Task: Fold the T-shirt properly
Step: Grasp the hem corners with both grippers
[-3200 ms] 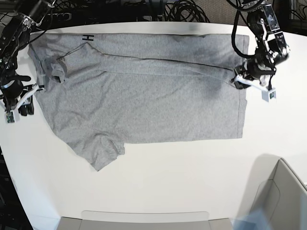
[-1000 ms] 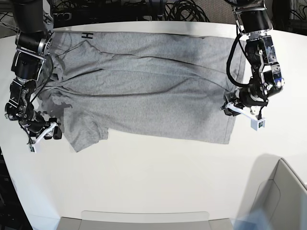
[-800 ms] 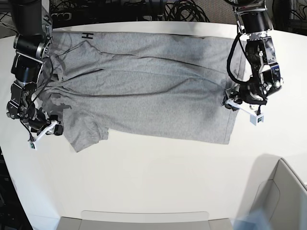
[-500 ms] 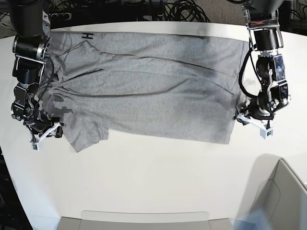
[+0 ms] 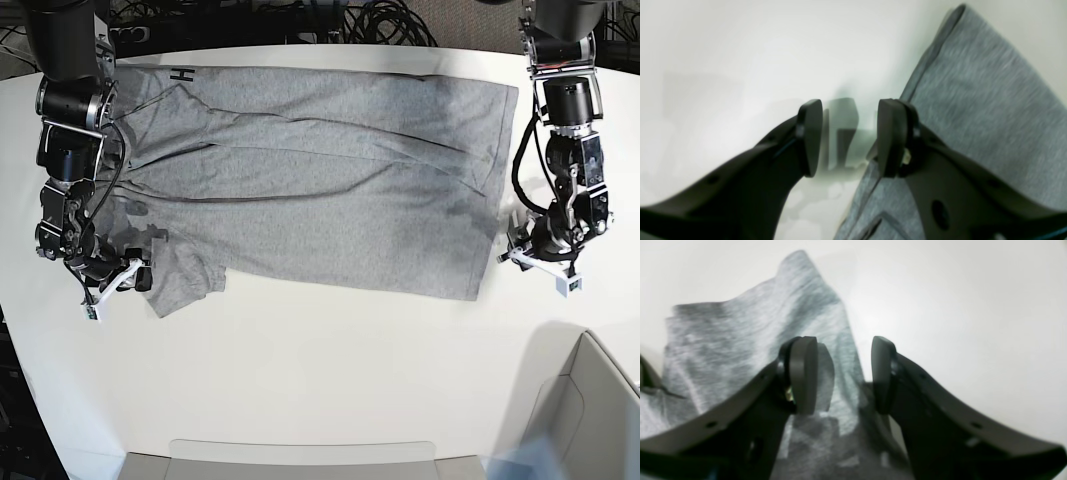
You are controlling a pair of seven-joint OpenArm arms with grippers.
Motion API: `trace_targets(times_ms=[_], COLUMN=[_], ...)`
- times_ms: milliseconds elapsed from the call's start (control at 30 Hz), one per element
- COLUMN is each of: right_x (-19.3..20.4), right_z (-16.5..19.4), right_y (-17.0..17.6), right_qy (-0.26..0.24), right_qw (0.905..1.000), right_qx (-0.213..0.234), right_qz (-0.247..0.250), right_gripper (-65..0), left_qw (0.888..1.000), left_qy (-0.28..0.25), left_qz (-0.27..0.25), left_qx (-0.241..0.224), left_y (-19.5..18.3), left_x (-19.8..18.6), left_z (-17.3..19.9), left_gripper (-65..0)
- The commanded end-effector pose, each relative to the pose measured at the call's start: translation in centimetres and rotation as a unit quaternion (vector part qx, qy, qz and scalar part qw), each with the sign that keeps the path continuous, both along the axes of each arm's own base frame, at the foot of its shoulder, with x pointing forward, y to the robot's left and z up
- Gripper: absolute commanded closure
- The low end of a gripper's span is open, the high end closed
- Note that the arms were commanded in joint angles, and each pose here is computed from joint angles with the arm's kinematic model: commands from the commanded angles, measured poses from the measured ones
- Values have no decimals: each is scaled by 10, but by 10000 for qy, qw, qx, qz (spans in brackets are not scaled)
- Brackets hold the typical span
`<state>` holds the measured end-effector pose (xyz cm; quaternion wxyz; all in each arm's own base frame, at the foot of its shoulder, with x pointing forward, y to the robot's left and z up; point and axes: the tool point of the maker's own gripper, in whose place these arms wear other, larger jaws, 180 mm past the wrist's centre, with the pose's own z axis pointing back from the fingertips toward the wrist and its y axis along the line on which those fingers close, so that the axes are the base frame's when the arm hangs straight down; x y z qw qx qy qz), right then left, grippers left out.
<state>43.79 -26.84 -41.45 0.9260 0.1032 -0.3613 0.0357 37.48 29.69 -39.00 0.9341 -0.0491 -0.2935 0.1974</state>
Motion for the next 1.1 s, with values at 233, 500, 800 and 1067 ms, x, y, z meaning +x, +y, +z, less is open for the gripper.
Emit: trace_targets(times_ms=[233, 500, 800, 1067], right_x=[0, -3, -1, 0], right_z=[0, -4, -5, -8], right_y=[6, 6, 14, 28], right_qy=[172, 216, 210, 218], right_qw=[9997, 9996, 9996, 9994], right_qx=[-68, -59, -9, 78], right_qz=[165, 161, 202, 271], right_gripper=[-264, -264, -264, -264], left_qw=[9977, 9963, 9975, 9974], left_qy=[-212, -533, -342, -331], left_qz=[-228, -298, -571, -639], left_qx=[603, 605, 217, 99], left_y=[14, 9, -21, -36], left_x=[40, 66, 70, 71], left_z=[3, 28, 3, -2], left_gripper=[-277, -278, -278, -278])
